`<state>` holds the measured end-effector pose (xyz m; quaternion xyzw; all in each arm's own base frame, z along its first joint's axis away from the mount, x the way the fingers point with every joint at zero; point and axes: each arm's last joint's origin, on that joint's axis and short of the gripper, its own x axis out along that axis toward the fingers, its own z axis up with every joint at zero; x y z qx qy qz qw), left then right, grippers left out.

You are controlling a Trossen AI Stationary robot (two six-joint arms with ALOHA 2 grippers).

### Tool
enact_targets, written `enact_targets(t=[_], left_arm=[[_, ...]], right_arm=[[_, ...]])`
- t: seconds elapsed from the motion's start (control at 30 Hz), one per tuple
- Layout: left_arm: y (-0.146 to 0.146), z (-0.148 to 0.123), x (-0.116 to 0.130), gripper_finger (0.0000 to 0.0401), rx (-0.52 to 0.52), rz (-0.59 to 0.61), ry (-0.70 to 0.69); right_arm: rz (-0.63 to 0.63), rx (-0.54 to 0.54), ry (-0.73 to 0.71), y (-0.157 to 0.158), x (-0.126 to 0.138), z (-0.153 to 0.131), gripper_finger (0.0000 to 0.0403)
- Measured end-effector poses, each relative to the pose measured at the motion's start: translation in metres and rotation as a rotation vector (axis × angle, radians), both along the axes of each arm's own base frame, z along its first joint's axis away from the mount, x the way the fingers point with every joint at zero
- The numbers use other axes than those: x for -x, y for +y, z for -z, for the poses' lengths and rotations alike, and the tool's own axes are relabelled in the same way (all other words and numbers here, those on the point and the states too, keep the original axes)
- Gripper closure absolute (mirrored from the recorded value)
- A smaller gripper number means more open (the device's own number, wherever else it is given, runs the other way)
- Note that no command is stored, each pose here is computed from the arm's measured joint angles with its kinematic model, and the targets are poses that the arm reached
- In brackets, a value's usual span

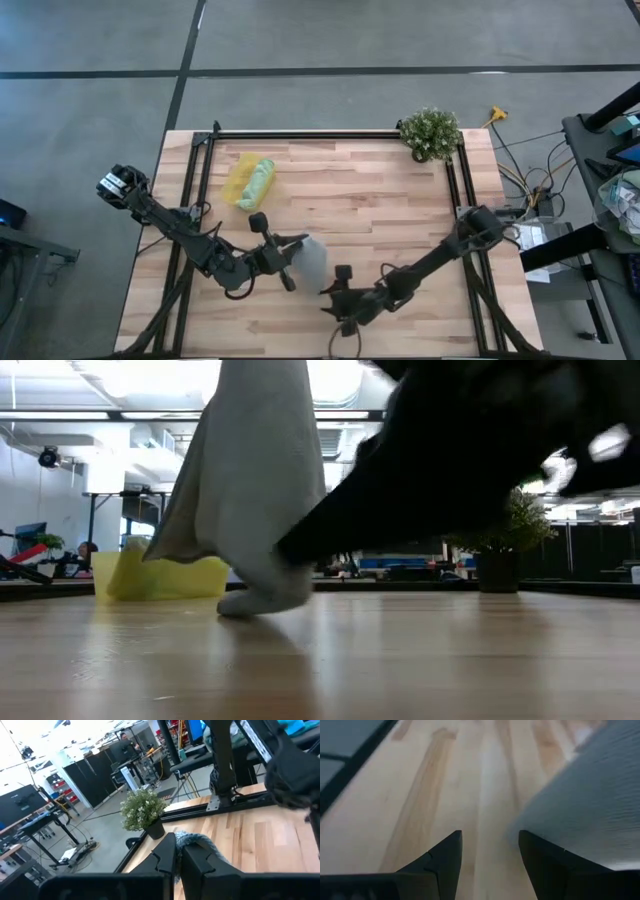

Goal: Roll microfiber towels into tight, uniform cylinder then place into a basket
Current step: Fold the gray towel

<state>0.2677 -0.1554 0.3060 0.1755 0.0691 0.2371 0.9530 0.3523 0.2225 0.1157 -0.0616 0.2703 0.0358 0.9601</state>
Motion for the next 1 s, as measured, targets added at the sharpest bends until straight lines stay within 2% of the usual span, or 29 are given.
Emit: enact_targets(t=[0.1,0.2,0.4,0.6,0.83,1.0], left_arm=[[0.003,0.002,-0.001,0.0401,-0.011,-0.012,0.007],[0.005,0.003,-0.002,0.0401,0.006,-0.022,0.0],[0.005,0.005,-0.002,0.0401,0.006,-0.014,0.003],[0.002,0.005,0.0,0.0401,0.025,-0.004,-0.006],[-0.021,-0.012,0.01,0.0401,0.082,0.078,-0.058],[-0.038,-0.01,0.017,0.0401,0.07,0.142,-0.037]], right_arm=[[-0.027,0.05,0.006,0.006,-0.015,0.01,0.0211],[0.001,0.124,0.011,0.008,-0.028,0.013,0.0215],[0.231,0.296,0.071,0.0,-0.039,0.005,0.0231],[0.406,0.39,0.078,-0.003,-0.027,-0.009,0.0252],[0.515,0.481,0.068,-0.002,-0.011,-0.018,0.0278],[0.563,0.494,0.069,-0.006,-0.003,-0.023,0.0294]])
